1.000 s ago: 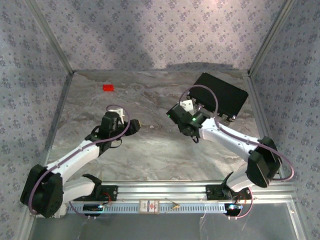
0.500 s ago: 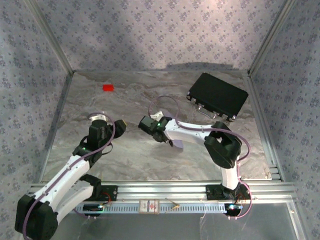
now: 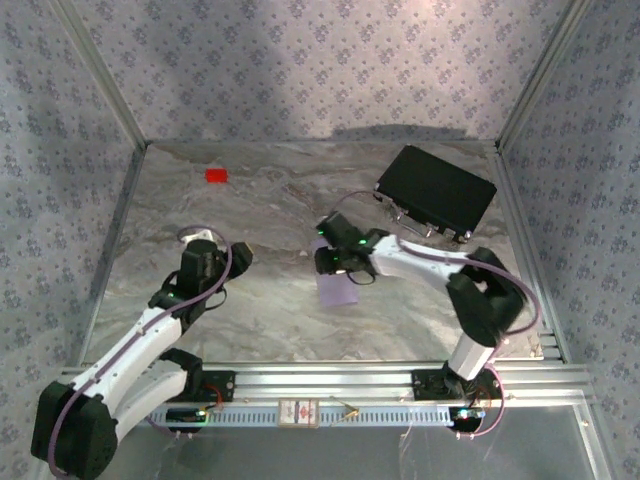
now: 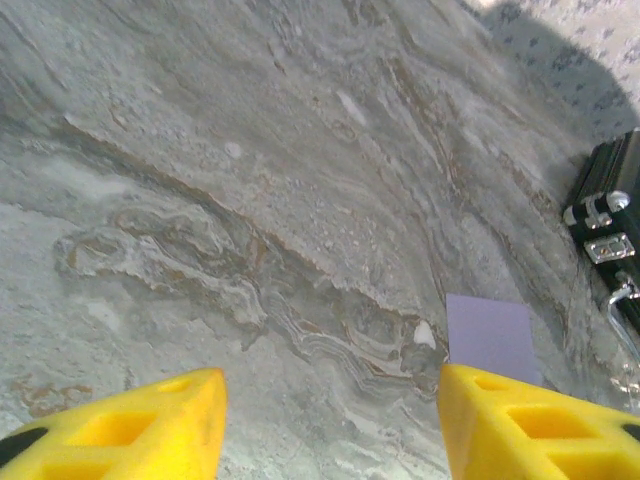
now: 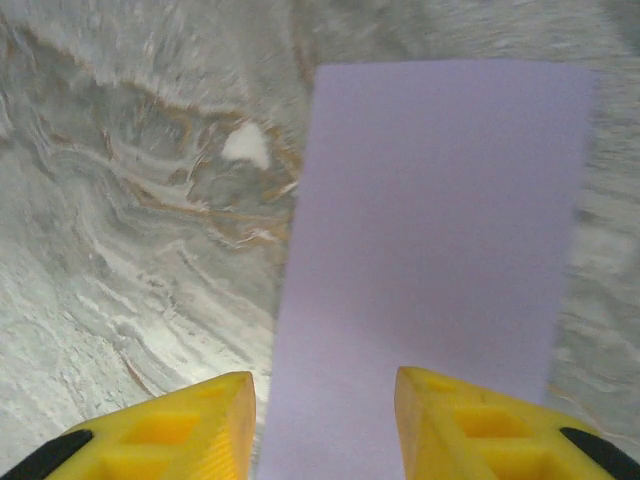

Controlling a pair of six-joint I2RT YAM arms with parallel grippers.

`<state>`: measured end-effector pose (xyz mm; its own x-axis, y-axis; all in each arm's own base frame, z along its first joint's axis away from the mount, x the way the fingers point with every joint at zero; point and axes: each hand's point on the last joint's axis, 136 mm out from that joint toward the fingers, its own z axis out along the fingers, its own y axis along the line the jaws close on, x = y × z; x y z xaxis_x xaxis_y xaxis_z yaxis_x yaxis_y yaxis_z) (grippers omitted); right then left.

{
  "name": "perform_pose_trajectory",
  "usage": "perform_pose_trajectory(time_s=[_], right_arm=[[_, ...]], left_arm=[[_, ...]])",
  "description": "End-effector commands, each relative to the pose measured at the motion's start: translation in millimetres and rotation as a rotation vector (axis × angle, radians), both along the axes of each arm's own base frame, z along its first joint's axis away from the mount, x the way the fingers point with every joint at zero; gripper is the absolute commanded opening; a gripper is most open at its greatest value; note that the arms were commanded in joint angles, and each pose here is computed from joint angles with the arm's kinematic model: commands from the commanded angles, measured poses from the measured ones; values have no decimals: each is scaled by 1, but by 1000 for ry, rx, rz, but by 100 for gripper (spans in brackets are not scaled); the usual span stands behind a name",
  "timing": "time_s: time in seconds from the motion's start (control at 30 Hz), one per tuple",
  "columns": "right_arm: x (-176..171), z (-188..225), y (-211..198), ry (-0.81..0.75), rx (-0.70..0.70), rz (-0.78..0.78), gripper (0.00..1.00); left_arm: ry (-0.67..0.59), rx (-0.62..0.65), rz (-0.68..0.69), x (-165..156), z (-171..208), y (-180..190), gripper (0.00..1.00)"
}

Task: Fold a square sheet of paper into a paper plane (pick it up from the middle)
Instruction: Turn over the paper at the center of the table.

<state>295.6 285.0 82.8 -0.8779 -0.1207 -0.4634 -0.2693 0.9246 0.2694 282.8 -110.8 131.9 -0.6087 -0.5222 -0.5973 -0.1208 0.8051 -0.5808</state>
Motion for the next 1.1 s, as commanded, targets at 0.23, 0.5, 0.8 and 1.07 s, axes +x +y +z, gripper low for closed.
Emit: perform_pose_trajectory(time_s=[0.23, 0.5, 0.8, 1.07], right_arm=[[-3, -10, -35, 173, 429, -115, 20], [-5, -40, -22, 305, 476, -114, 10], [-13, -67, -34, 363, 467, -168, 9], [-14, -71, -36, 366, 480, -196, 9]], left_arm=[[110, -140, -239, 14, -10, -62, 37], [218, -224, -403, 16, -26, -115, 34], [324, -251, -509, 9, -44, -144, 40], [437, -277, -581, 6, -66, -178, 35]])
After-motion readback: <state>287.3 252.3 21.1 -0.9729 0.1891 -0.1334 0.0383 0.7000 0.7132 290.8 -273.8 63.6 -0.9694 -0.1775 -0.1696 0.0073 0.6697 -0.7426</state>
